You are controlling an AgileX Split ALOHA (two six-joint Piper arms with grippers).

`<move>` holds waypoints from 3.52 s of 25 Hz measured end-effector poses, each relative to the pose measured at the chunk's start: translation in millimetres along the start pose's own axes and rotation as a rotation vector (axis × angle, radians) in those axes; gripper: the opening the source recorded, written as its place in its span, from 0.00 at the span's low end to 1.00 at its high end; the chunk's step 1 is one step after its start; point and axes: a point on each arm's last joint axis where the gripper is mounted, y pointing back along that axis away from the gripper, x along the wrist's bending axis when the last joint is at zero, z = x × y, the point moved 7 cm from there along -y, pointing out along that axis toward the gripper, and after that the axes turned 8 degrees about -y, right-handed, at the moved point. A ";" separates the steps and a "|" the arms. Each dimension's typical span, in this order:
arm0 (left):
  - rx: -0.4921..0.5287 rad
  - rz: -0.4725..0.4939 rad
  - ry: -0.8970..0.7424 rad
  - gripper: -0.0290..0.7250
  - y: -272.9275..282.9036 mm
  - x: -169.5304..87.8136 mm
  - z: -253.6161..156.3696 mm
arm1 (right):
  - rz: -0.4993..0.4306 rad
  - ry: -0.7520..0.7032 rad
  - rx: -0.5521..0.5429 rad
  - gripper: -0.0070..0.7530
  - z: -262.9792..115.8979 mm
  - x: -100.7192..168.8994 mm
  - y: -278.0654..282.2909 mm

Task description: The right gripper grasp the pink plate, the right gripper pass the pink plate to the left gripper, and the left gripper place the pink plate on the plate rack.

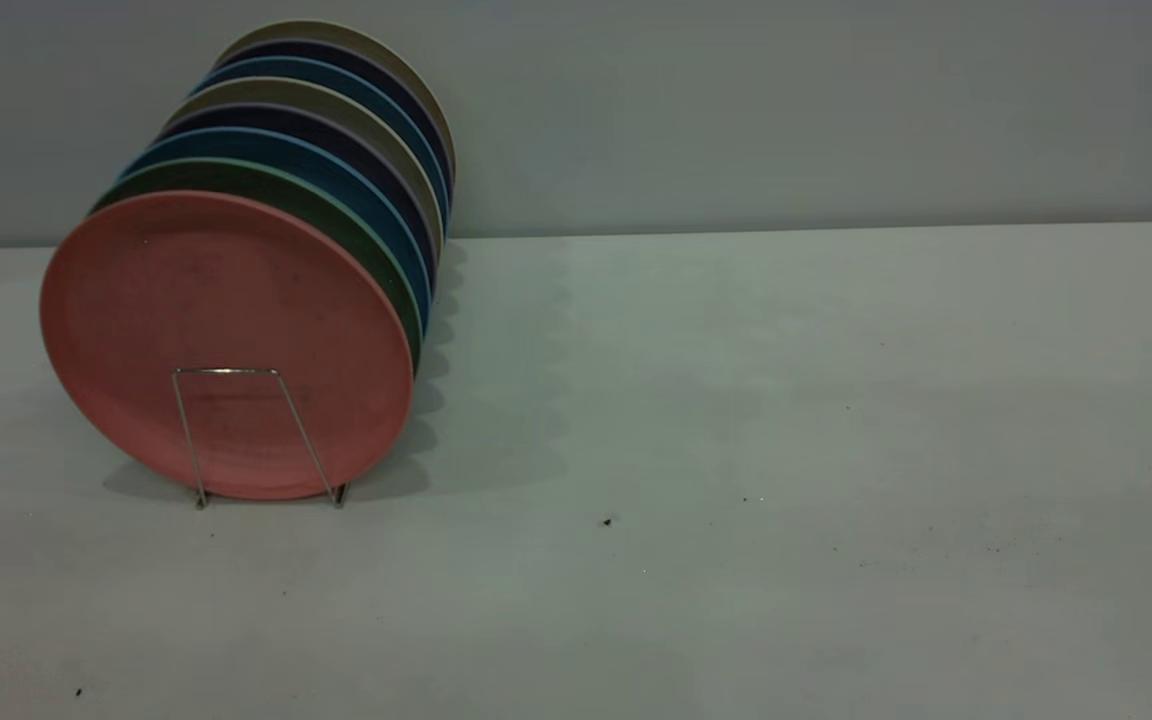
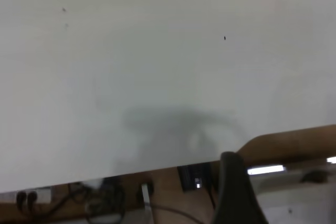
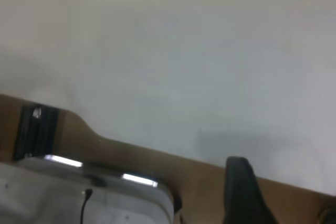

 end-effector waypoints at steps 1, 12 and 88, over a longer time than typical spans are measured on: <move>-0.017 0.005 0.003 0.70 3.3 -1.9 -5.7 | -0.001 0.004 -0.022 0.59 -1.5 0.6 3.8; -0.219 0.057 0.065 0.70 23.7 -15.7 -49.5 | 0.062 0.021 -0.089 0.59 -41.0 12.1 -0.2; -0.426 0.075 0.028 0.70 11.7 -28.2 -84.0 | -0.061 0.085 -0.442 0.59 -77.6 -1.0 7.7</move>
